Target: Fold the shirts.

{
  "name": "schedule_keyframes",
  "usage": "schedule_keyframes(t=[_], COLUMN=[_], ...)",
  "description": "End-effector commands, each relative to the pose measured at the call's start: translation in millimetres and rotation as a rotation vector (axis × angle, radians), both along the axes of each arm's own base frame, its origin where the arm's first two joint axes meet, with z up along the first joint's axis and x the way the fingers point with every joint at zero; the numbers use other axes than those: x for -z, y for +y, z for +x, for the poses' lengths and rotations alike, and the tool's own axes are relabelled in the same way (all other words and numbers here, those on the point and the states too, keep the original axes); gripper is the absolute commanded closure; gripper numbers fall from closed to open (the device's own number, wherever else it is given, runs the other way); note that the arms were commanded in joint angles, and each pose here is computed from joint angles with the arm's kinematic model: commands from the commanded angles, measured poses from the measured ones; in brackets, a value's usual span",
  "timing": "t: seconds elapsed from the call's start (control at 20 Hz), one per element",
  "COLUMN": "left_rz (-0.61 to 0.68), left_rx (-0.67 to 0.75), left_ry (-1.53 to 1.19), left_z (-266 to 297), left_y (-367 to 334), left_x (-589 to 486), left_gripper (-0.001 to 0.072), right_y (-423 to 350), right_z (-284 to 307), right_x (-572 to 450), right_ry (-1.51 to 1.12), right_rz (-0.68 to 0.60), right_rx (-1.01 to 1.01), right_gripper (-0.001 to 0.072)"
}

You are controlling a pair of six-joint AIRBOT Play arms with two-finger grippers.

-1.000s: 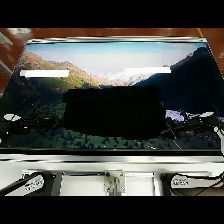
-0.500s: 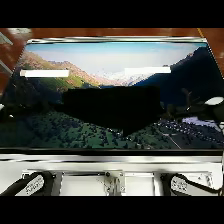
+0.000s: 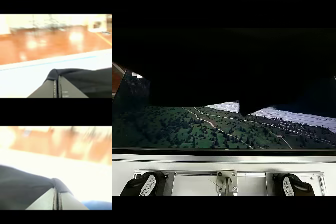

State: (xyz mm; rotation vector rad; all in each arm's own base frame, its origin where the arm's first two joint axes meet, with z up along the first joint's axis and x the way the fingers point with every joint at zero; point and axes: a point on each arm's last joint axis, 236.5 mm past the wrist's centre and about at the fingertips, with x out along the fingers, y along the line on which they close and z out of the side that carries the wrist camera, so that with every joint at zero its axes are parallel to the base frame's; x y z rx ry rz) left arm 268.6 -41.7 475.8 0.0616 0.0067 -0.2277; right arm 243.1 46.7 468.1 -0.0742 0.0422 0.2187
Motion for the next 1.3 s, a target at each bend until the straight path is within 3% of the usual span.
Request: schedule_keyframes(t=[0.0, 0.2, 0.4, 0.7, 0.8, 0.95, 1.05, 1.25], left_rz=[0.046, 0.033, 0.051, 0.002, -0.037, -0.095, -0.156, -0.316], left_rx=[-0.125, -0.124, -0.181, -0.188, -0.167, -0.15, -0.133, -0.122], left_ry=[-0.012, -0.056, 0.183, 0.679, 0.874, 1.078, 1.091, 0.964], left_z=[-63.6, -100.2, -89.1, -20.5, 6.0, 56.6, 105.6, 209.2], left_y=[8.6, -3.0, 15.9, 49.0, 56.0, 69.8, 73.6, 72.2], left_x=[-14.2, -21.1, 34.4, 178.3, 243.5, 329.3, 364.6, 411.3], left_gripper=[0.0672, 0.0671, 0.0671, 0.067, 0.067, 0.067, 0.067, 0.0669], right_y=[-1.0, 1.7, -6.8, -41.6, -46.2, -45.7, -27.1, -0.7], right_z=[-76.6, -84.7, -71.5, 3.0, 38.7, 105.6, 168.6, 296.8], right_x=[-49.9, -52.9, -30.6, 133.4, 201.8, 297.7, 350.7, 397.2], right_ry=[-0.198, -0.215, -0.106, 0.647, 0.902, 1.072, 1.045, 0.749], right_rz=[0.004, 0.009, 0.05, 0.093, 0.165, 0.222, 0.176, 0.175], right_rx=[0.117, 0.116, 0.137, 0.152, 0.105, 0.071, 0.043, 0.086], right_gripper=[0.0653, 0.0652, 0.0652, 0.0653, 0.0654, 0.0654, 0.0654, 0.0652])
